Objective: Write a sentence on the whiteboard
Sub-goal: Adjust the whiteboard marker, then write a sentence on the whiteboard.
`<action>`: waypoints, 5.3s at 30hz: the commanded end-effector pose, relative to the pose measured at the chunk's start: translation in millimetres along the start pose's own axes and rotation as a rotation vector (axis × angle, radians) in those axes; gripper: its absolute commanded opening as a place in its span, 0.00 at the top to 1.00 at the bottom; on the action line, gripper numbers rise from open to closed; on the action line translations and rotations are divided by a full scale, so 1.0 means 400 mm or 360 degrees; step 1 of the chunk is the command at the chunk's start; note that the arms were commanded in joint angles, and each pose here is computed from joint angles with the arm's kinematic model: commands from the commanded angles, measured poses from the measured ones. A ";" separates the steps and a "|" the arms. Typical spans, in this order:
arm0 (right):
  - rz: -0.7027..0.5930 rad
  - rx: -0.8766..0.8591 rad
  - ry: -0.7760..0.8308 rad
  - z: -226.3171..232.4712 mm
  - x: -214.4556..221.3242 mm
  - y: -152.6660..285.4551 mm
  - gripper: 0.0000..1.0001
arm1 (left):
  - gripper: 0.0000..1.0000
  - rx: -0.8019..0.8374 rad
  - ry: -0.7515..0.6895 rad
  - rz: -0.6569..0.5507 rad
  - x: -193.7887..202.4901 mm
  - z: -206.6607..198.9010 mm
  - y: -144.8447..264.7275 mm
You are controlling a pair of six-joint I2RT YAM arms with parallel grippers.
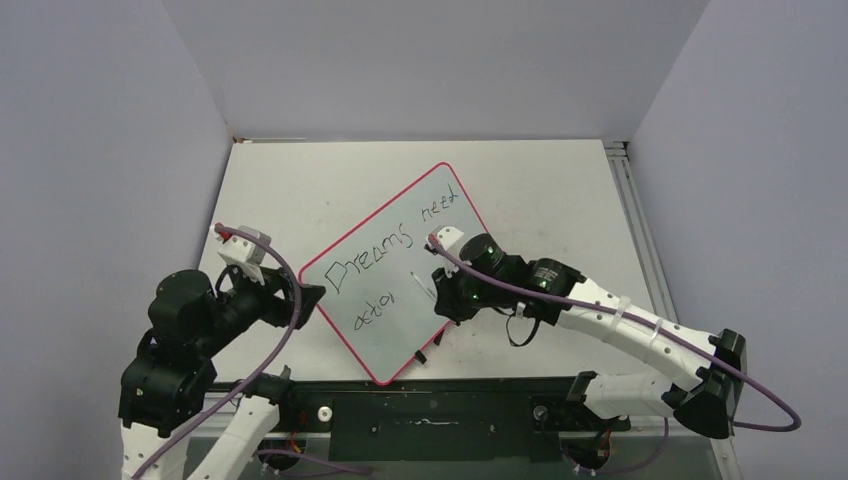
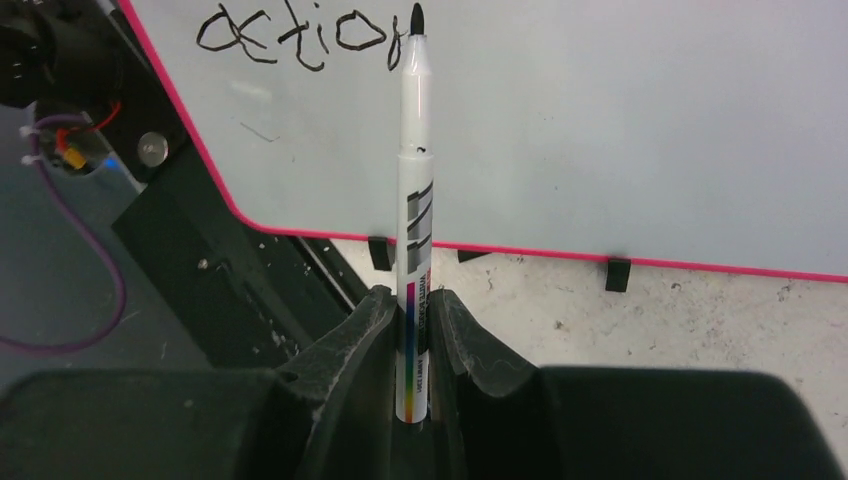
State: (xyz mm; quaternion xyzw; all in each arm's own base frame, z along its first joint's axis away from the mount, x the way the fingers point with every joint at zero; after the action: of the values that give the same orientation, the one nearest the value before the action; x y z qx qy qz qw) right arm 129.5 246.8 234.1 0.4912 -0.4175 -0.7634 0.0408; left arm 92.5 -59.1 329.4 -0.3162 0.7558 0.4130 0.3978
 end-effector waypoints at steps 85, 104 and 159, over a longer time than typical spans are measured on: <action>-0.0584 -0.0657 -0.0533 0.093 -0.002 0.097 0.38 | 1.00 0.1348 -0.0558 0.0371 0.277 -0.300 -0.229; -0.0513 -0.0911 -0.0526 0.129 0.013 0.082 0.67 | 1.00 0.1412 -0.0561 0.0369 0.275 -0.304 -0.219; -0.0943 -0.0205 -0.0070 -0.026 -0.017 0.079 0.95 | 0.26 0.0037 0.0760 0.0515 0.298 -0.041 -0.133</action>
State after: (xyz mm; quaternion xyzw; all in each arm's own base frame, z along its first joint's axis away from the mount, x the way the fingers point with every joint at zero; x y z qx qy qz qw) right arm 125.2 221.1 248.3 0.5596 -0.2479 -0.7765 -0.1497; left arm 70.8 -112.5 234.4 -0.2610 0.8699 0.3735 0.1888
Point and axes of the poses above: each gripper's point midway between its finger pads, its own y axis back along the fingers, its own z axis along the line the jaws close on, x = y × z, the point moved 7 cm from there along y, back along the fingers, and after that the axes turned 3 degrees about y, right-handed, at the moved point
